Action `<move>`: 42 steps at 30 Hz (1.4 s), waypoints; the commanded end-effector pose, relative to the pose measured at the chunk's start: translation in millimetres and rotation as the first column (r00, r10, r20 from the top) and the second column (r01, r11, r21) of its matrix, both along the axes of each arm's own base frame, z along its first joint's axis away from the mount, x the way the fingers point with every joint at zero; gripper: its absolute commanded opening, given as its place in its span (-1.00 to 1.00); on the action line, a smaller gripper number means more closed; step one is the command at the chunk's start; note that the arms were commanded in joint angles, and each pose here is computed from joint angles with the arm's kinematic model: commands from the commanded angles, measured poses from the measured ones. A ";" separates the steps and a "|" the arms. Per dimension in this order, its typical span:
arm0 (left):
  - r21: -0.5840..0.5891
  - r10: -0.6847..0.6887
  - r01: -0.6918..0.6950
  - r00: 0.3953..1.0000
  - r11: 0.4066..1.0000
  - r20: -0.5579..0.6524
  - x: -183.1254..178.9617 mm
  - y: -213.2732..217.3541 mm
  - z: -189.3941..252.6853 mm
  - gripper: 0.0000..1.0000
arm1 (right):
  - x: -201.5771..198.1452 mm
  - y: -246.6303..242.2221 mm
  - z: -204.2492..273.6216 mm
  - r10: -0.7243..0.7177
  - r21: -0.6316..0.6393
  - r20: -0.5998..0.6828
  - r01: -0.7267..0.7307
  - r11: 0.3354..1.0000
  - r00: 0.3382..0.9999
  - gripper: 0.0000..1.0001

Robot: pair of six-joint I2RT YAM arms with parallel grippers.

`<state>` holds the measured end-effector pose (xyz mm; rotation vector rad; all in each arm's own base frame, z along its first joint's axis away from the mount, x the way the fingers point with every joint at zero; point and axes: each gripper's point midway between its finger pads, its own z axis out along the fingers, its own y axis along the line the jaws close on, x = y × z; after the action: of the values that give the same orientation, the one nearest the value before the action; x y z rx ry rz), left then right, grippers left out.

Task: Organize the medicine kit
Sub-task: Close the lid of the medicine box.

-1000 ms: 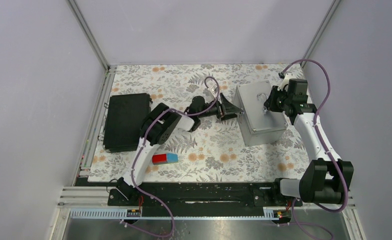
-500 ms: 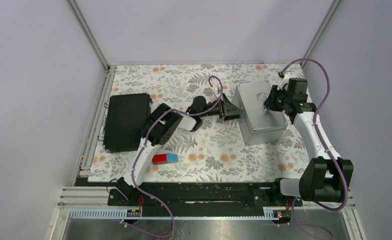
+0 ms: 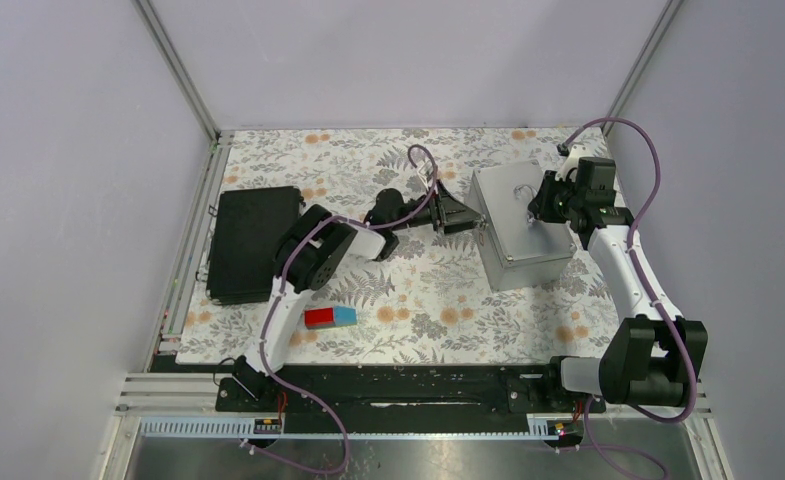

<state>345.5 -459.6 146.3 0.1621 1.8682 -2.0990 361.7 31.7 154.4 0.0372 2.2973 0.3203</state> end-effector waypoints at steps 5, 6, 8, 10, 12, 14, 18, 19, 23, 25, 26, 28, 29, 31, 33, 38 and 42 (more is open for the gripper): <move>-0.200 0.004 0.038 0.979 0.979 0.205 -11.2 -3.9 91.9 0.59 | -93.9 5.5 -96.8 0.041 -0.006 -0.459 -0.049 0.999 0.888 -0.88; -0.202 -0.001 0.042 0.980 0.978 0.199 -10.8 -5.7 90.8 0.59 | -93.9 5.4 -96.9 0.041 -0.006 -0.459 -0.049 0.999 0.888 -0.88; -0.199 -0.006 0.046 0.980 0.979 0.197 -11.1 -8.5 87.6 0.59 | -93.7 5.0 -96.7 0.039 -0.008 -0.459 -0.048 0.999 0.888 -0.88; -0.197 -0.008 0.047 0.981 0.979 0.195 -11.5 -9.0 86.9 0.59 | -92.8 4.6 -96.4 0.038 -0.010 -0.457 -0.048 0.999 0.889 -0.87; -0.192 -0.006 0.044 0.981 0.980 0.191 -11.0 -8.1 84.8 0.59 | -92.6 4.5 -96.4 0.037 -0.010 -0.456 -0.047 0.999 0.889 -0.87; -0.190 -0.002 0.039 0.981 0.981 0.193 -11.2 -6.6 85.1 0.60 | -93.1 5.0 -97.4 0.040 -0.006 -0.459 -0.048 0.999 0.888 -0.86; -0.192 0.020 0.021 0.977 0.981 0.211 -8.1 4.1 96.7 0.67 | -93.5 5.7 -98.0 0.042 -0.004 -0.461 -0.050 0.999 0.887 -0.84; -0.193 0.033 0.009 0.976 0.981 0.214 -5.8 8.4 99.9 0.68 | -92.7 5.8 -97.7 0.043 -0.004 -0.457 -0.050 0.999 0.888 -0.82; -0.171 0.098 -0.065 0.978 0.983 0.187 3.8 22.2 98.0 0.70 | -91.5 6.6 -98.1 0.044 0.001 -0.454 -0.049 0.999 0.890 -0.76; -0.137 0.109 -0.087 0.981 0.987 0.161 5.5 24.2 84.4 0.70 | -90.3 6.5 -98.0 0.044 0.000 -0.453 -0.049 0.999 0.891 -0.75; -0.124 0.106 -0.087 0.982 0.988 0.158 5.1 24.2 78.5 0.70 | -90.2 6.2 -98.1 0.043 -0.001 -0.452 -0.049 0.999 0.891 -0.75; -0.113 0.093 -0.077 0.985 0.991 0.147 2.7 22.7 71.1 0.67 | -89.7 6.1 -97.8 0.043 -0.002 -0.452 -0.049 0.999 0.891 -0.75; -0.111 0.088 -0.072 0.985 0.991 0.148 1.8 22.0 69.6 0.66 | -90.4 6.4 -98.3 0.044 0.000 -0.454 -0.049 0.999 0.890 -0.74; -0.108 0.078 -0.063 0.986 0.992 0.147 0.1 18.8 67.4 0.64 | -90.7 6.3 -98.5 0.044 -0.001 -0.454 -0.050 0.999 0.890 -0.74; -0.106 0.073 -0.058 0.987 0.993 0.144 -0.6 15.0 65.7 0.63 | -90.6 6.2 -98.0 0.044 -0.001 -0.453 -0.050 0.999 0.891 -0.74; -0.105 0.063 -0.049 0.988 0.993 0.138 0.6 6.1 63.2 0.63 | -91.4 5.9 -97.8 0.042 -0.003 -0.452 -0.049 0.999 0.891 -0.74; -0.094 0.057 -0.046 0.990 0.995 0.126 0.0 -0.9 54.9 0.62 | -91.8 5.7 -97.7 0.041 -0.004 -0.453 -0.048 0.999 0.891 -0.74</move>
<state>341.7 -452.8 193.0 0.1881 1.7495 -2.0908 363.7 32.1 153.9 0.0328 2.2851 0.3223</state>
